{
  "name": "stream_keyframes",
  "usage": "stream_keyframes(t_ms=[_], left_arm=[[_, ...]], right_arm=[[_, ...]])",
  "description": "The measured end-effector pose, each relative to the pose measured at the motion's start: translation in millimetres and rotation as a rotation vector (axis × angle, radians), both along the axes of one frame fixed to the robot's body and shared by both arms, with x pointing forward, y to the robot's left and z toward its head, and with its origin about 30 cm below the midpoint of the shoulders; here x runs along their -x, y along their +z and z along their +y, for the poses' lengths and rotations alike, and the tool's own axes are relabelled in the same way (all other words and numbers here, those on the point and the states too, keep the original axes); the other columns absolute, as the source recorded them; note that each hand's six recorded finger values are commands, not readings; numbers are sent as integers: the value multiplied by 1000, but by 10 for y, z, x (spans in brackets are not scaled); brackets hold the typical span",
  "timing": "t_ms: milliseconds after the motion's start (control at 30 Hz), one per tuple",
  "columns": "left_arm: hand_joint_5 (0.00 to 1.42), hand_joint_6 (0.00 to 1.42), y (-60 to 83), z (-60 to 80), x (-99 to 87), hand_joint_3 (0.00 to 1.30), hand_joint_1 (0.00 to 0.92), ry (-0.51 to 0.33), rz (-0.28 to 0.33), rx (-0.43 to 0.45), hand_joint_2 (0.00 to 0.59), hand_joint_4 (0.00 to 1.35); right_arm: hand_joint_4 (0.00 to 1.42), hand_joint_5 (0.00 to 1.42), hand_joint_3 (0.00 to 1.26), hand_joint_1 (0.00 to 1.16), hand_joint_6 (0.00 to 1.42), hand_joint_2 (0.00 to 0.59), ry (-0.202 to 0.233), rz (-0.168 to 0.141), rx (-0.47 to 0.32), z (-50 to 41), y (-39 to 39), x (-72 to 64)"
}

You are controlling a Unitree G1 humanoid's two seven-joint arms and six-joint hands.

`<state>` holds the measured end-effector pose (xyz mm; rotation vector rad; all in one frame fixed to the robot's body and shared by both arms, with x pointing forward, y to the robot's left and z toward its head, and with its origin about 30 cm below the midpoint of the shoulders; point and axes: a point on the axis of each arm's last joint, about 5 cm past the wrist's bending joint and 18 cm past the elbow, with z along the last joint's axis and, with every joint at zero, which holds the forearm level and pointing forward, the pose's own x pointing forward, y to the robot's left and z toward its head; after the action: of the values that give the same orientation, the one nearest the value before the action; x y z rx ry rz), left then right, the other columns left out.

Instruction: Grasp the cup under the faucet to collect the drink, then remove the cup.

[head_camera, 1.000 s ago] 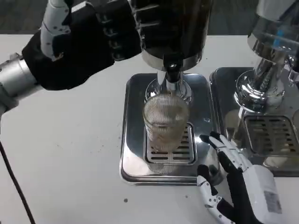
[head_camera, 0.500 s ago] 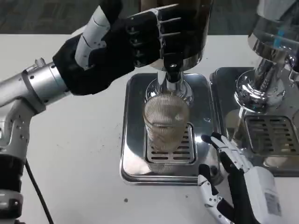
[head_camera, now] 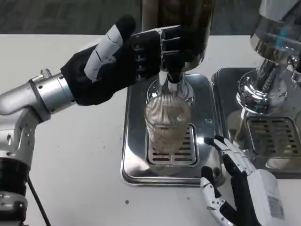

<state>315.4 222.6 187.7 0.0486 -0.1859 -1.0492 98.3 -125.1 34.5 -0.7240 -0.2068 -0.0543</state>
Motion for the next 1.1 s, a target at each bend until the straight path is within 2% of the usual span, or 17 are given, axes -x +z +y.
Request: stream_keyframes(t_ms=[200,567,1100], left_arm=[[121,40,-10,-26,1,163,0,-15,-38,-60,133,81],[125,27,21,-47,32,151,0,-4,-206,-162,126,81],[59,7,-18,-28,99,110,0,39,-387,-280,123,8]], right_arm=[[151,158,250,301,211,519,-5,3,-9,-2,0,1],[151,158,250,301,211,519,-8,13,-9,-4,-9,28],[154,158,250,301,205,519,-9,18,-9,-5,-14,42]])
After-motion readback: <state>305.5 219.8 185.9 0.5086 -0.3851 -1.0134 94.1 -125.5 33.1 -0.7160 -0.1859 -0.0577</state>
